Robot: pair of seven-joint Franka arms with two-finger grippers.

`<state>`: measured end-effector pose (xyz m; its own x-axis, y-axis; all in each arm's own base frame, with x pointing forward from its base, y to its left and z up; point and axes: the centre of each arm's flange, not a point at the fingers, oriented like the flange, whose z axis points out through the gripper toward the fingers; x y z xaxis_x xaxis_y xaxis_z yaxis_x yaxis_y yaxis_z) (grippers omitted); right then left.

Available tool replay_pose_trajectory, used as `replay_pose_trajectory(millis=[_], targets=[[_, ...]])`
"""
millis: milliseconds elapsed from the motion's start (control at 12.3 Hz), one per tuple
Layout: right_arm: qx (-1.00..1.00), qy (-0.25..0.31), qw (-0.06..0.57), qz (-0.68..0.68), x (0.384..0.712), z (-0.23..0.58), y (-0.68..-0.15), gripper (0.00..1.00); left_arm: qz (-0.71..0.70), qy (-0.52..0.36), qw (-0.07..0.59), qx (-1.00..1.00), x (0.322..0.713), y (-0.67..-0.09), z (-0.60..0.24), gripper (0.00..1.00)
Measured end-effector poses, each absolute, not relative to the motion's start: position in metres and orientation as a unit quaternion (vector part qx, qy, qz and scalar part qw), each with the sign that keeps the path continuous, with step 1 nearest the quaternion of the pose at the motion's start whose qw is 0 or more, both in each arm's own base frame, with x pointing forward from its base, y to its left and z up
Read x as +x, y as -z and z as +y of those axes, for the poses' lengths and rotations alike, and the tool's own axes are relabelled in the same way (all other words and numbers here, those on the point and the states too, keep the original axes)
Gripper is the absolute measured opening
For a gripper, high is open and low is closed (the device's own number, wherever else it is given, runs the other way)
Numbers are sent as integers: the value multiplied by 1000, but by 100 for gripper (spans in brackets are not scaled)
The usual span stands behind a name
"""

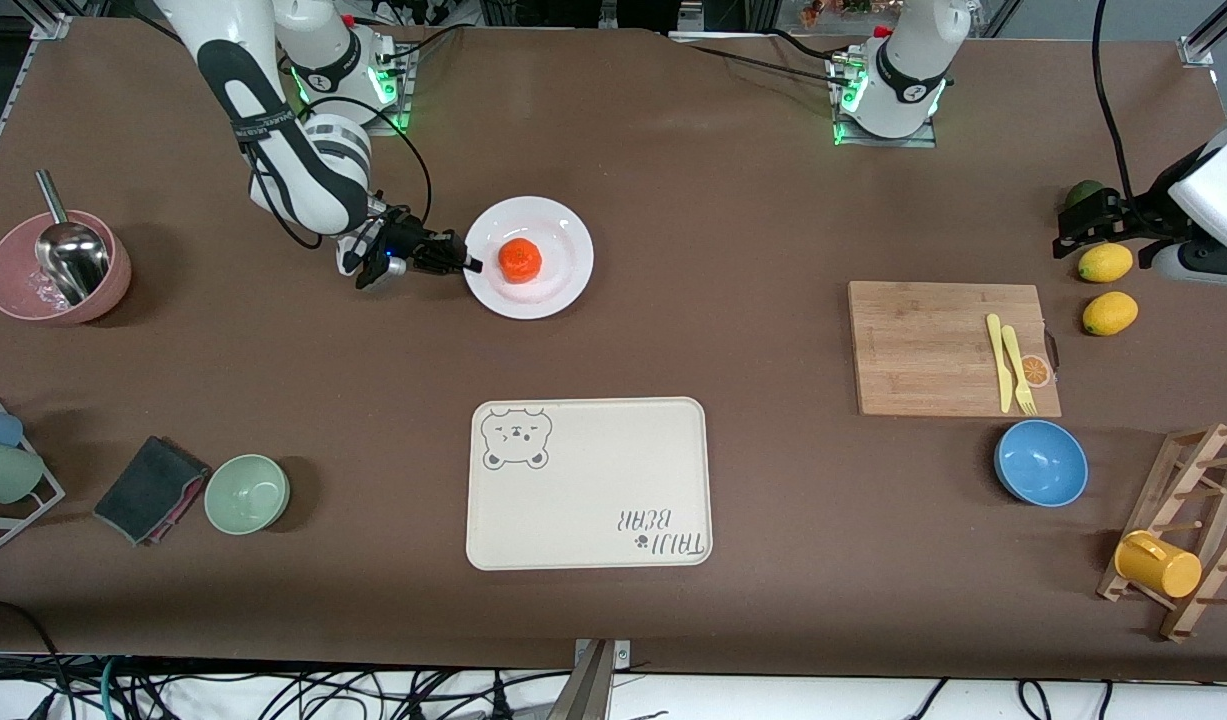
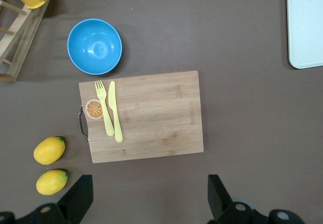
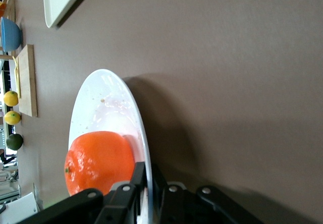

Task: Place orange and plate with both arms
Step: 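Slide the plate with the orange onto the bear tray with the right gripper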

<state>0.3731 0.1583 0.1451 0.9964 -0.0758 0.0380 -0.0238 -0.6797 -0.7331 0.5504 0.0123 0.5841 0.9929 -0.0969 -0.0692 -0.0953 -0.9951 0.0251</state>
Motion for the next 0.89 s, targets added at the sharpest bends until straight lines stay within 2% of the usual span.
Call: replay_pose_trajectory(millis=[567,729,891], targets=[[-901,59,422,84,434,172,-175,8,-48,35,11,998,550,-584,12,100],[-897,55,428,97,461,180,-191,5,-48,35,11,998,550,-584,12,100],[-894,49,432,112,503,191,-217,5,-49,35,11,998,551,-584,12,100]])
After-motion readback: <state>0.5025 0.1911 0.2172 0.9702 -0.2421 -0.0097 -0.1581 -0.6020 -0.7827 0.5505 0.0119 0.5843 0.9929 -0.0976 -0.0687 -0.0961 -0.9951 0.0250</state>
